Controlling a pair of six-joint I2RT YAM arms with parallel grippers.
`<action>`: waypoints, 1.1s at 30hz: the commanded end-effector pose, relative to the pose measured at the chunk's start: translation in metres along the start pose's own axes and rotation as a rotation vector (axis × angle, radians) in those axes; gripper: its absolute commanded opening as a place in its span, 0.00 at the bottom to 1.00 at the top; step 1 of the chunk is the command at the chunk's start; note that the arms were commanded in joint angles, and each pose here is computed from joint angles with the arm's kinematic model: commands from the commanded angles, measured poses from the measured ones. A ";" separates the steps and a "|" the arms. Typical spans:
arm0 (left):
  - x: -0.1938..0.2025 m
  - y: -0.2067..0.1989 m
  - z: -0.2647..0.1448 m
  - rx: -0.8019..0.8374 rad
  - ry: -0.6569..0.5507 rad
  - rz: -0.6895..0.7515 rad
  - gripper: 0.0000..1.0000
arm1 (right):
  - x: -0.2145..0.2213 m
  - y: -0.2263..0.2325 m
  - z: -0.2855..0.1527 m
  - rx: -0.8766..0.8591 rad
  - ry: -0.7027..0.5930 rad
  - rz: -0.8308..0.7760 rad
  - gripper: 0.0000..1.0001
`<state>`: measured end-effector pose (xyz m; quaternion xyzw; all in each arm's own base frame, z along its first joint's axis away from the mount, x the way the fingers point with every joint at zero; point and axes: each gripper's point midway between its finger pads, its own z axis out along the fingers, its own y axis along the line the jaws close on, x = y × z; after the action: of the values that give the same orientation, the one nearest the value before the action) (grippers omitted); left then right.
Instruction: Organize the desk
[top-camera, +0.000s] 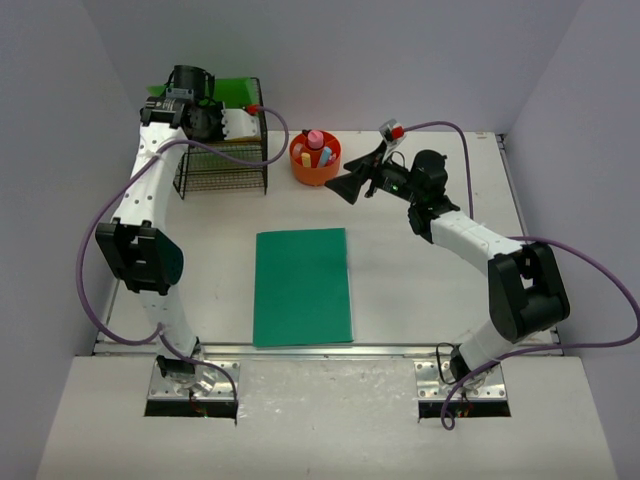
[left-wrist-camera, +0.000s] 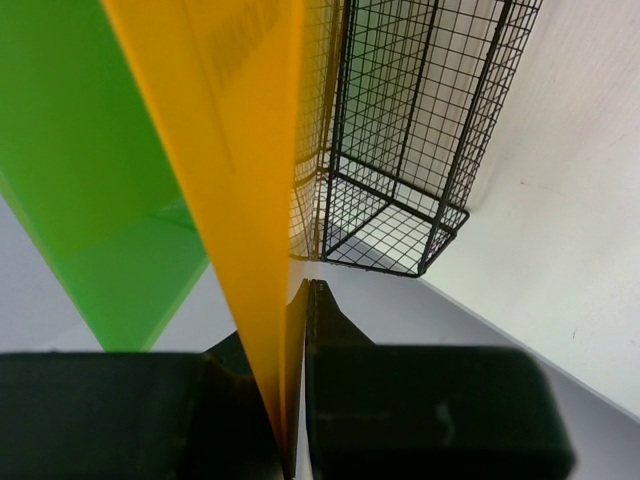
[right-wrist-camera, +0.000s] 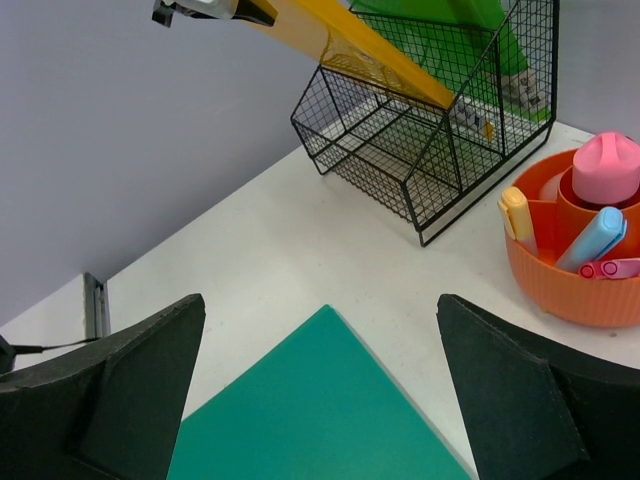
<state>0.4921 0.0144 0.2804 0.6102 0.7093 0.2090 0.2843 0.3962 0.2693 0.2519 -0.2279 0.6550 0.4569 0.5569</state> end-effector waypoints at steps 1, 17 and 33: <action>-0.003 0.021 -0.001 -0.071 -0.038 -0.019 0.00 | -0.015 0.006 -0.001 -0.008 -0.043 -0.047 0.99; 0.006 0.022 0.019 -0.067 -0.008 -0.015 0.40 | -0.013 0.007 -0.006 0.000 -0.035 -0.063 0.99; 0.011 0.038 0.012 -0.100 0.034 0.090 0.01 | -0.013 0.003 -0.001 -0.003 -0.033 -0.046 0.99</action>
<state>0.5153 0.0260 0.2695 0.6101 0.7039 0.2273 0.2840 0.3937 0.2673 0.2456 -0.2326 0.6588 0.4500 0.5562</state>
